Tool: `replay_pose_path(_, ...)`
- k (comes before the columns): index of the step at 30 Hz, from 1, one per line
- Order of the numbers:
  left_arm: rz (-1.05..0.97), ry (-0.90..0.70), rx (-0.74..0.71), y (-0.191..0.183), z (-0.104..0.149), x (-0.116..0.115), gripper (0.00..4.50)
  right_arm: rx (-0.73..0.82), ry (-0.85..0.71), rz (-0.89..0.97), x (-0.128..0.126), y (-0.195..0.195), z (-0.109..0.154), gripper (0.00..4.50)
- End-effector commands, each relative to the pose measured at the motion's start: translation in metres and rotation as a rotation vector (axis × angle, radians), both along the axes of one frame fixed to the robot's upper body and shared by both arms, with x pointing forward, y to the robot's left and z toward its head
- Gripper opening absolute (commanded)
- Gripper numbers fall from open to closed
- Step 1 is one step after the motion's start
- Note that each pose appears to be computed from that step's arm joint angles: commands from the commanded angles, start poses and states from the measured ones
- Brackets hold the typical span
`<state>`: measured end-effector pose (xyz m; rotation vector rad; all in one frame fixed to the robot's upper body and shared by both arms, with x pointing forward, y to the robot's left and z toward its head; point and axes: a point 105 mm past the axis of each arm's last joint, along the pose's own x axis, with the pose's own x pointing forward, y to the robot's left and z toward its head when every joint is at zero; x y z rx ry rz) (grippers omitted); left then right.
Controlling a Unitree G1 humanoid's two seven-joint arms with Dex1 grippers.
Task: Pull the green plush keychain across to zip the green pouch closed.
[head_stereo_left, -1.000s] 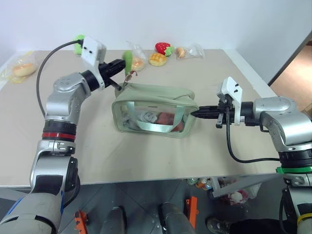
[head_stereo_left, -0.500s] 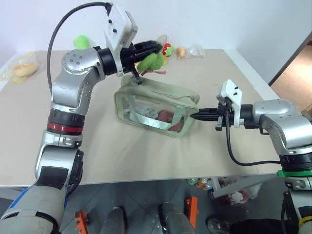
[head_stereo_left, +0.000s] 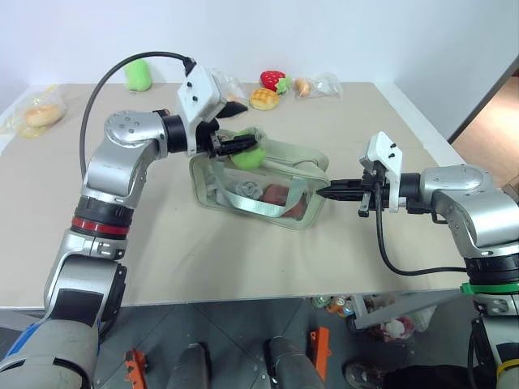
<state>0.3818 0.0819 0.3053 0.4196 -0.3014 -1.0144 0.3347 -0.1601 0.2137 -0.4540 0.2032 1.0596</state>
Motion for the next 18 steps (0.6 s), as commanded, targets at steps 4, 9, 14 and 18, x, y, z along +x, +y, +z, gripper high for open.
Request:
replay_pose_path(4, -0.060, -0.031, -0.263, 0.029, 0.061, -0.021, 3.94, 0.003, -0.051, 0.011, 0.001, 0.003, 0.014, 0.00)
replay_pose_path(9, -0.180, 0.033, -0.276, 0.044, 0.056, -0.046, 3.94, 0.007, -0.053, 0.016, 0.003, 0.005, 0.015, 0.00)
replay_pose_path(14, -0.162, 0.088, -0.258, 0.047, 0.042, -0.049, 3.94, 0.012, -0.059, 0.016, 0.004, 0.005, 0.017, 0.00)
replay_pose_path(18, -0.150, 0.093, -0.307, 0.049, 0.045, -0.047, 3.94, 0.012, -0.061, 0.019, 0.004, 0.006, 0.016, 0.00)
